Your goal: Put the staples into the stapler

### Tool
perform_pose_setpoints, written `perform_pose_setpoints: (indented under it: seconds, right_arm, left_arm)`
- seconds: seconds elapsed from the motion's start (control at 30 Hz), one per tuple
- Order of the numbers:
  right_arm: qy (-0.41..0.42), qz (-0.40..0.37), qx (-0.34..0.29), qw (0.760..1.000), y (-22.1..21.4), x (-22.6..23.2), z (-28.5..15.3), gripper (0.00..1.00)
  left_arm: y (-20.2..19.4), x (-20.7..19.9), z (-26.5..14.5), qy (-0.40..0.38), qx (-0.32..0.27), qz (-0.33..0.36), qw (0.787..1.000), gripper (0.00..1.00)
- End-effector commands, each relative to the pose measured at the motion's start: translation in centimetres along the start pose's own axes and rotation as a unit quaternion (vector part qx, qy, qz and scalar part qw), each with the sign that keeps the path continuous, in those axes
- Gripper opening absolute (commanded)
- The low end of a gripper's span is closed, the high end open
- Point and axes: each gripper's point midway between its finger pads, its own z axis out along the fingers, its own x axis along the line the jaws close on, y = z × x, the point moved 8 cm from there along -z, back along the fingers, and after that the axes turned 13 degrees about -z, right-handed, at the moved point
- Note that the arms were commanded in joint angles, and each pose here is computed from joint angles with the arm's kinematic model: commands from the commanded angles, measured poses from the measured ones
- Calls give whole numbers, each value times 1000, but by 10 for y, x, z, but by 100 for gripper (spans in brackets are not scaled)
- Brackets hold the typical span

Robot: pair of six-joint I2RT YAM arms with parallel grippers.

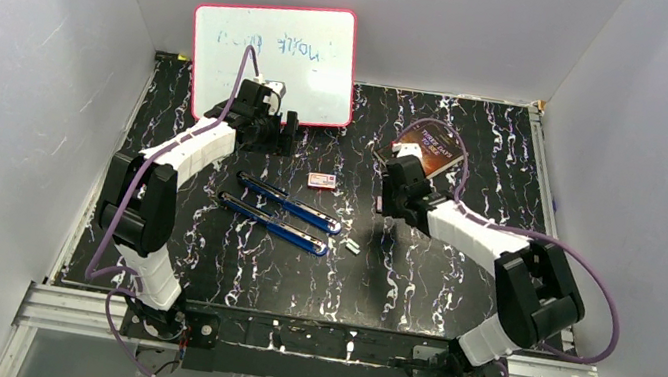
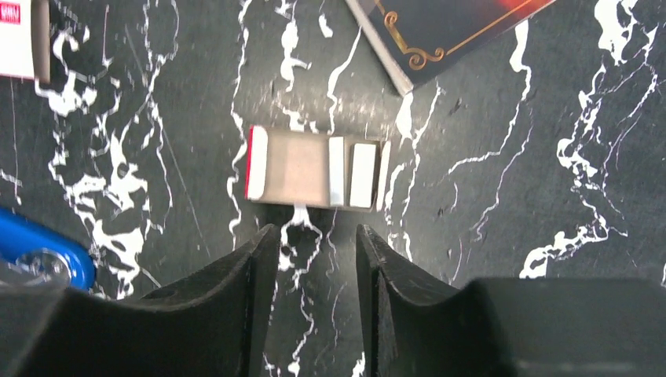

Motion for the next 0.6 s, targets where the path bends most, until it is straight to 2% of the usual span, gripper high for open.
perform_pose_setpoints:
  seconds: [0.0, 0.17, 0.57]
  right_arm:
    - [-13, 33, -36, 999, 34, -6, 9, 45]
    - [-9, 31, -10, 999, 34, -5, 27, 36]
    - [-23, 30, 15, 999, 31, -11, 43, 35]
  left_arm:
    - [9, -3, -18, -9, -20, 5, 1000, 77]
    - [9, -3, -20, -9, -21, 5, 1000, 77]
    - [9, -4, -20, -9, -22, 6, 1000, 77]
